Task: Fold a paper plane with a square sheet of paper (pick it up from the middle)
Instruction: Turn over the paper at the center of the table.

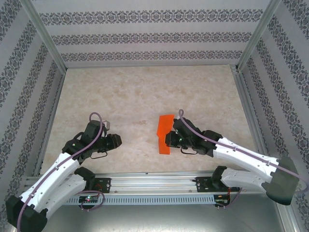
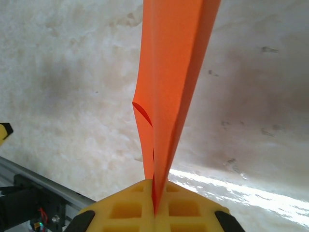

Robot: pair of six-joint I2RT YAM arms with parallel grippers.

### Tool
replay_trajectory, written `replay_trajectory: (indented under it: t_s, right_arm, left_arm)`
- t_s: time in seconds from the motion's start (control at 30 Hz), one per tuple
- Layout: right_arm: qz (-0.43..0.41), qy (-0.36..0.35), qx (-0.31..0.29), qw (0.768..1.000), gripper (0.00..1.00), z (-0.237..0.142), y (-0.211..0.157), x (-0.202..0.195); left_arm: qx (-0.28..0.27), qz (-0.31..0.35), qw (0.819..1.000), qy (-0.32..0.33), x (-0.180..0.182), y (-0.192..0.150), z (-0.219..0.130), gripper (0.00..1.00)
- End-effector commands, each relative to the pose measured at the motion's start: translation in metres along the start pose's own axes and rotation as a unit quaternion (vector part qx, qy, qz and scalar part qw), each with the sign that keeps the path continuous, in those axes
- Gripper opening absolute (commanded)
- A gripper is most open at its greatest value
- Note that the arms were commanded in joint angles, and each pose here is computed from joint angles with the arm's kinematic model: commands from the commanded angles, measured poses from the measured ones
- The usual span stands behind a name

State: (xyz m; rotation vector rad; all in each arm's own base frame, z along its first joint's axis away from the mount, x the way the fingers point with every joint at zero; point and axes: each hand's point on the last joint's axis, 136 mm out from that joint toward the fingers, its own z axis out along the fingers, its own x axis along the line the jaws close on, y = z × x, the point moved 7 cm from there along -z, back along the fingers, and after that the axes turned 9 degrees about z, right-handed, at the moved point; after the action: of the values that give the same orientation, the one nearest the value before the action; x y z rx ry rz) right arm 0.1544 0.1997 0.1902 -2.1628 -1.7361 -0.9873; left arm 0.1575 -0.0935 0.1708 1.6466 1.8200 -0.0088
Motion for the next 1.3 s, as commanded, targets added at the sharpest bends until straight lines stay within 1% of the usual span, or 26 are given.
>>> replay_trajectory:
  t_s: [0.0, 0.1, 0.17, 0.23, 0.33, 0.4, 0.57, 0.67, 0.83, 1.0, 1.1, 1.27]
  right_arm:
    - [0.001, -0.033, -0.012, 0.999, 0.04, -0.009, 0.000, -0.012]
    - [-0.008, -0.037, -0.017, 0.999, 0.04, -0.014, 0.003, -0.008]
    - [-0.016, -0.056, -0.023, 0.998, 0.04, -0.017, 0.007, -0.006]
    - [-0.026, -0.074, -0.021, 0.997, 0.04, -0.021, 0.012, -0.001]
    - [-0.051, -0.127, -0.015, 0.990, 0.04, -0.028, 0.021, 0.009]
    - [-0.073, -0.172, -0.020, 0.982, 0.03, -0.035, 0.028, 0.013]
    - [-0.117, -0.262, -0.041, 0.957, 0.03, -0.053, 0.049, 0.024]
    - [-0.148, -0.318, -0.033, 0.936, 0.03, -0.052, 0.060, 0.033]
    - [-0.187, -0.380, -0.003, 0.906, 0.03, -0.030, 0.069, 0.045]
    - [-0.207, -0.380, 0.031, 0.901, 0.04, 0.007, 0.071, 0.057]
    - [-0.212, -0.385, 0.055, 0.896, 0.05, 0.031, 0.069, 0.060]
    - [-0.209, -0.382, 0.083, 0.897, 0.06, 0.075, 0.060, 0.058]
  left_arm:
    - [0.007, -0.011, 0.999, 0.037, 0.015, -0.006, 0.004, 0.40]
    - [0.000, -0.021, 0.999, 0.046, 0.020, -0.004, 0.004, 0.43]
    - [-0.003, -0.026, 0.998, 0.051, 0.023, -0.003, 0.004, 0.43]
    - [-0.008, -0.032, 0.998, 0.057, 0.026, -0.002, 0.005, 0.48]
    - [-0.021, -0.044, 0.995, 0.082, 0.035, 0.001, 0.007, 0.50]
    - [-0.028, -0.049, 0.994, 0.091, 0.040, 0.004, 0.010, 0.55]
    - [-0.024, -0.049, 0.991, 0.123, 0.049, 0.013, 0.014, 0.58]
    - [-0.028, -0.059, 0.988, 0.137, 0.055, 0.015, 0.017, 0.59]
    - [-0.057, -0.065, 0.984, 0.156, 0.059, 0.025, 0.017, 0.61]
    - [-0.073, -0.075, 0.979, 0.174, 0.061, 0.033, 0.012, 0.63]
    - [-0.080, -0.083, 0.976, 0.186, 0.063, 0.033, 0.007, 0.63]
    - [-0.089, -0.099, 0.969, 0.208, 0.067, 0.030, -0.008, 0.67]
